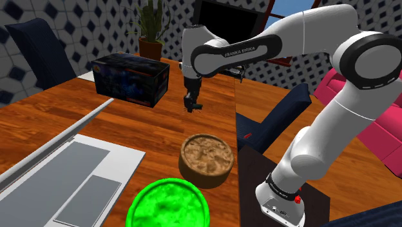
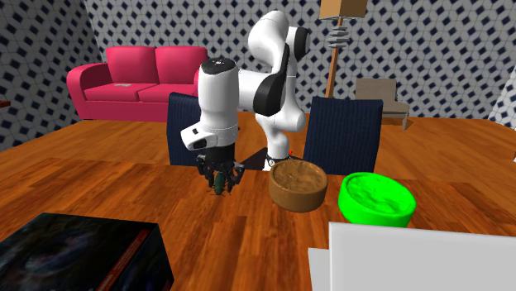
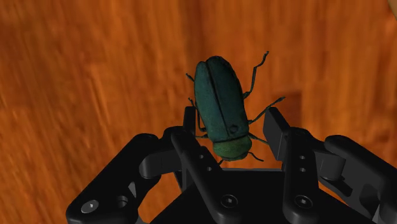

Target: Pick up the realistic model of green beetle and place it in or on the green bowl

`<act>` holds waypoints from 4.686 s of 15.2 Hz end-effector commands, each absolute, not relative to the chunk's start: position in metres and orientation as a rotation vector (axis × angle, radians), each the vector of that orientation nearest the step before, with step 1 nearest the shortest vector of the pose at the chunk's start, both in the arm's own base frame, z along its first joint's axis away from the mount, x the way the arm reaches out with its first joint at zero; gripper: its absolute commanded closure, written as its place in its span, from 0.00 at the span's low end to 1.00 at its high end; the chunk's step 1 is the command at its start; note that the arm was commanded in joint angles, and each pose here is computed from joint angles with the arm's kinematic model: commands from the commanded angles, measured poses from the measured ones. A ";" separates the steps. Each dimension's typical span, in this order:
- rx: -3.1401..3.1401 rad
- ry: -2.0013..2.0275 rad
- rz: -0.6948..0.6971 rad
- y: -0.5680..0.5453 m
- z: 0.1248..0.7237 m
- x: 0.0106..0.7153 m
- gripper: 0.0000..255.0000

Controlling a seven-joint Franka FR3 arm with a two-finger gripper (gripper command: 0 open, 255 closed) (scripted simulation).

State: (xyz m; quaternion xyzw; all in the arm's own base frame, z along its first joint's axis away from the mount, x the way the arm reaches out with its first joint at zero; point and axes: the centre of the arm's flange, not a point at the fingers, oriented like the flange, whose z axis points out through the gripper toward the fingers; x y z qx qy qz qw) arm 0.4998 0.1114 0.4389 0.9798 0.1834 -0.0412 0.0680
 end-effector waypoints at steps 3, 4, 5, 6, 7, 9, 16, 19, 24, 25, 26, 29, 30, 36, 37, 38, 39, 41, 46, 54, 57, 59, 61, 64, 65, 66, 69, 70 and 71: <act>2.952 0.553 -0.125 0.112 0.460 0.500 1.00; 2.952 0.553 -0.125 0.112 0.466 0.500 1.00; 2.952 0.553 -0.125 0.112 0.471 0.500 1.00; 2.952 0.553 -0.125 0.112 0.476 0.500 1.00; 2.952 0.553 -0.125 0.112 0.481 0.500 1.00; 2.952 0.553 -0.125 0.112 0.492 0.500 1.00; 2.952 0.553 -0.125 0.123 0.521 0.492 1.00; 2.952 0.553 -0.125 0.156 0.522 0.469 1.00; 2.952 0.553 -0.125 0.210 0.524 0.432 1.00; 2.952 0.553 -0.125 0.221 0.524 0.424 1.00; 2.952 0.553 -0.125 0.231 0.524 0.416 1.00; 2.952 0.553 -0.125 0.264 0.525 0.394 1.00; 2.952 0.553 -0.125 0.275 0.525 0.386 1.00; 2.952 0.553 -0.125 0.340 0.527 0.341 1.00; 2.952 0.553 -0.125 0.350 0.527 0.333 1.00; 2.952 0.553 -0.125 0.361 0.528 0.326 1.00; 2.952 0.553 -0.125 0.372 0.528 0.318 1.00; 2.952 0.553 -0.125 0.394 0.529 0.303 1.00; 2.952 0.553 -0.125 0.448 0.530 0.265 1.00; 2.952 0.553 -0.125 0.495 0.510 0.232 1.00; 2.952 0.553 -0.125 0.495 0.494 0.232 1.00; 2.952 0.553 -0.125 0.495 0.484 0.232 1.00; 2.952 0.553 -0.125 0.495 0.473 0.232 1.00; 2.952 0.553 -0.125 0.495 0.457 0.232 1.00; 2.952 0.553 -0.125 0.495 0.452 0.232 1.00; 2.952 0.553 -0.125 0.495 0.451 0.232 1.00; 2.952 0.553 -0.125 0.495 0.451 0.232 1.00; 2.952 0.553 -0.125 0.495 0.451 0.232 1.00; 2.952 0.553 -0.125 0.495 0.451 0.232 1.00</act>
